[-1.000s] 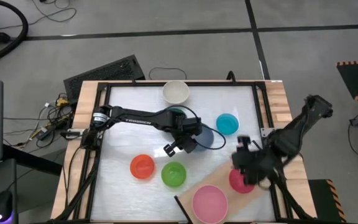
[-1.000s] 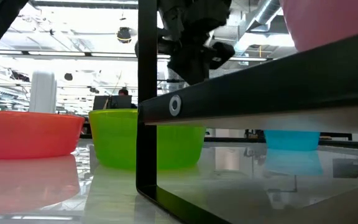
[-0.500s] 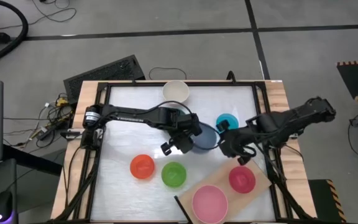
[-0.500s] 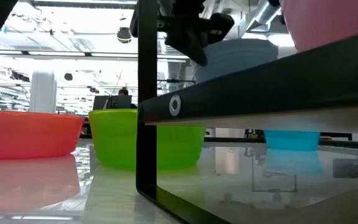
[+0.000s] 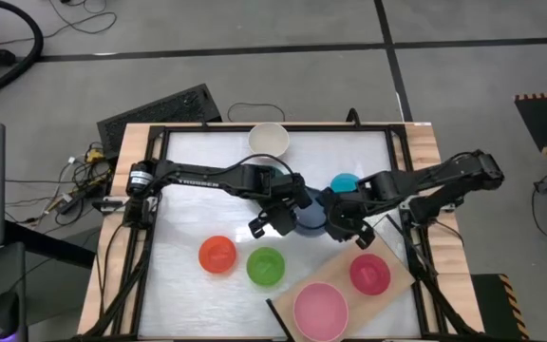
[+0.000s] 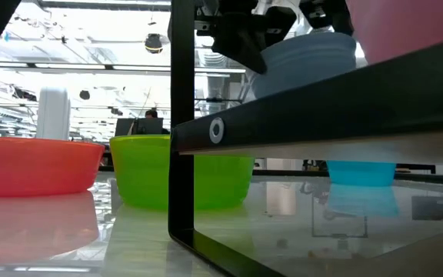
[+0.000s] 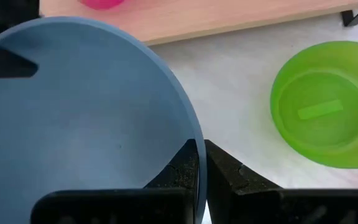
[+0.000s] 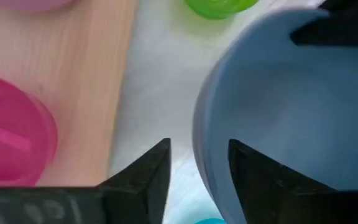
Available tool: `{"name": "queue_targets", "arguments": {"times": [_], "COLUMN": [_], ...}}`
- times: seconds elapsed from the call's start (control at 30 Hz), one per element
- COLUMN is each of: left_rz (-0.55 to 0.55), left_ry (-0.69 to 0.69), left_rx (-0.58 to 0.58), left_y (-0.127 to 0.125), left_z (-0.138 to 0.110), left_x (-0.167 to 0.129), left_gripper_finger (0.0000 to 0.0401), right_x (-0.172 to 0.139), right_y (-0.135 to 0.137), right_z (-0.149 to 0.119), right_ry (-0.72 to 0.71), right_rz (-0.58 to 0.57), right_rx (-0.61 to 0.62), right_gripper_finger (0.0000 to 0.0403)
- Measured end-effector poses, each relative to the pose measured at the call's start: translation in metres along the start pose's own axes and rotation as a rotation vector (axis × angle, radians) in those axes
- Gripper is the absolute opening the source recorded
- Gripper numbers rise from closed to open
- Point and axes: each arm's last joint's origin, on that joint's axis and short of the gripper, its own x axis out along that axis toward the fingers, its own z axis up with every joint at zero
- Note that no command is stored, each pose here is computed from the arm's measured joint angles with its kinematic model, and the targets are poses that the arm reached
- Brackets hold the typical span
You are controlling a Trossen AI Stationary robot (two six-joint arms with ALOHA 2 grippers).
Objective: Place and stack bowls onto a shelf
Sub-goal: Stack the light blue bowl on top of the light pink bowl on the shelf
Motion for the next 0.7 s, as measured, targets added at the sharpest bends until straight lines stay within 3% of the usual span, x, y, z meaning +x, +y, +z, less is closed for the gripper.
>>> {"name": "queue_targets", "arguments": {"times": [0.27, 0.7], "left_rz": [0.007, 0.046], "left_ry": [0.002, 0.056], "left_rx": [0.006, -0.016], "left_y": [-0.0005, 0.0], "left_z": [0.0018, 0.0017], "left_x": [0.0009, 0.0013], "left_gripper_finger": [0.0, 0.0017], "right_x": [-0.0025, -0.0024], "right_y": [0.001, 0.0011], "right_z": [-0.0012, -0.0016], "right_ry": [-0.002, 0.013], "right_rz": [0.005, -0.01], "right_rx": [-0.037, -0.014], "right_gripper_finger": [0.0034, 0.0028]}}
